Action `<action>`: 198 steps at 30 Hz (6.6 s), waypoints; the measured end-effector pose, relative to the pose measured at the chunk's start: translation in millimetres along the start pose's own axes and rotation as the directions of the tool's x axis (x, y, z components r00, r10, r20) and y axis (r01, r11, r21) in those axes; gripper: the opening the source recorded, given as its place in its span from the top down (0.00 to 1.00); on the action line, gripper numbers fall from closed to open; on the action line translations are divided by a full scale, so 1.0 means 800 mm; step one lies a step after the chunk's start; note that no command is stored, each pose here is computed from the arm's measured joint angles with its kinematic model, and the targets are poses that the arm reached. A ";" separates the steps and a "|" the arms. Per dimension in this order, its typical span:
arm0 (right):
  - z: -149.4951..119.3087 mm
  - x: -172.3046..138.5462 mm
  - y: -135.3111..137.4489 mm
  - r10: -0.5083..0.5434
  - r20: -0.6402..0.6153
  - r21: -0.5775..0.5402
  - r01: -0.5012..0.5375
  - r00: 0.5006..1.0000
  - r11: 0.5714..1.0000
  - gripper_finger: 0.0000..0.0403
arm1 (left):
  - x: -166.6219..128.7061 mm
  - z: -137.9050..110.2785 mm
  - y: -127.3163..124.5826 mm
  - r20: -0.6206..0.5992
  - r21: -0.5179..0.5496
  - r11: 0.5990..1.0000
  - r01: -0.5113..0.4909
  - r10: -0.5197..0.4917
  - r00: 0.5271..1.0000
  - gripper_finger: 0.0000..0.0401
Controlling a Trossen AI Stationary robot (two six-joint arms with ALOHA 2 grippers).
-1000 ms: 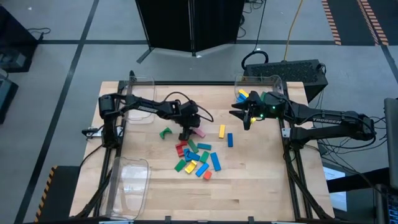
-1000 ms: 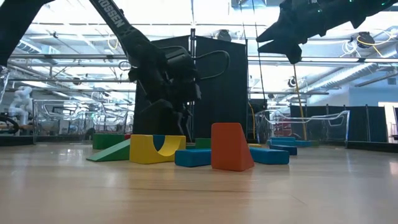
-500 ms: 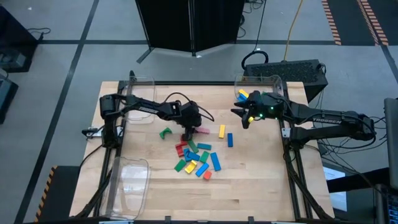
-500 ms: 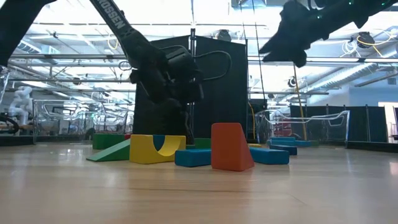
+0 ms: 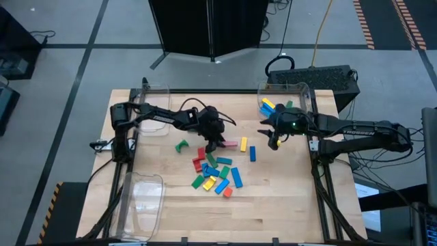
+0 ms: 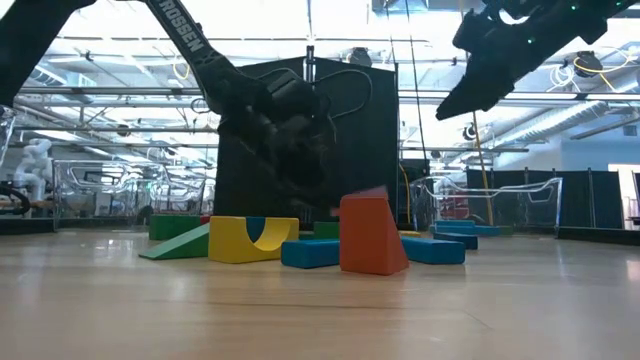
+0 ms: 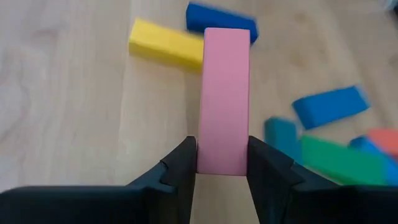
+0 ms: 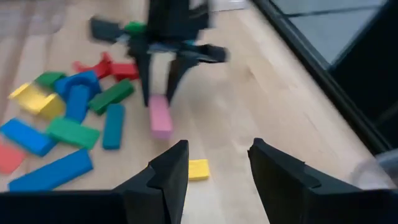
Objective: Sort blocks by size
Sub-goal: Put the pink rectangular block into the top right transparent bin
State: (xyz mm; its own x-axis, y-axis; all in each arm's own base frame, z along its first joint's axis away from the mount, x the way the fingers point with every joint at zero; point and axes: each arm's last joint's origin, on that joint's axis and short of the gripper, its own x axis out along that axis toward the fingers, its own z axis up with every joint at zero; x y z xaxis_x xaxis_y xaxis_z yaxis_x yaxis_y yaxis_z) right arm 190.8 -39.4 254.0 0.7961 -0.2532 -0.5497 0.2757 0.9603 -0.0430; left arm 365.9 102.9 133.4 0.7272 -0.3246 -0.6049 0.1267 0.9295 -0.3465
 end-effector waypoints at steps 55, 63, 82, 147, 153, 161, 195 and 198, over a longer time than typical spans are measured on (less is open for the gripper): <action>0.001 0.079 0.086 0.225 0.068 -0.617 -0.136 0.972 0.775 0.77 | 0.000 0.038 -0.030 0.206 0.037 0.926 0.375 -0.374 0.904 0.69; 0.001 0.079 0.086 0.229 0.064 -0.623 -0.140 0.971 0.769 0.86 | 0.000 0.038 -0.030 0.203 0.037 0.924 0.381 -0.381 0.902 0.69; 0.001 0.078 0.087 0.275 0.063 -0.570 -0.192 0.959 0.799 0.86 | 0.008 0.039 -0.045 0.201 0.143 0.923 0.358 -0.381 0.902 0.69; -0.041 0.005 -0.131 -0.565 -0.324 0.276 0.647 0.759 0.710 0.87 | -0.055 0.046 -0.077 0.100 0.121 0.970 -0.213 0.201 0.974 0.42; -0.055 0.024 -0.161 -0.583 -0.395 0.233 0.692 0.710 0.684 0.87 | -0.055 0.046 -0.077 0.100 0.121 0.970 -0.213 0.201 0.974 0.42; -0.067 0.044 -0.185 -0.515 -0.397 0.273 0.634 0.759 0.724 0.83 | -0.055 0.046 -0.077 0.101 0.125 0.969 -0.213 0.202 0.974 0.42; -0.073 0.057 -0.200 -0.541 -0.385 0.255 0.650 0.748 0.716 0.69 | -0.055 0.036 -0.073 0.029 0.107 0.921 -0.374 0.373 0.927 0.42; -0.073 0.057 -0.200 -0.540 -0.386 0.258 0.650 0.748 0.715 0.70 | -0.055 0.035 -0.073 0.021 0.106 0.922 -0.373 0.373 0.927 0.42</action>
State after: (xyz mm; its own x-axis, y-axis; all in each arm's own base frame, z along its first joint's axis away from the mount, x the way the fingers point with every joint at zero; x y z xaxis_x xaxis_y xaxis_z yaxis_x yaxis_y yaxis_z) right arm 151.7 -197.9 187.1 0.2383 -0.6630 -0.7097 0.8535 0.4916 -0.1727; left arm 345.9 68.0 200.2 0.7359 0.0497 -0.6753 -0.0833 0.9964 -0.0175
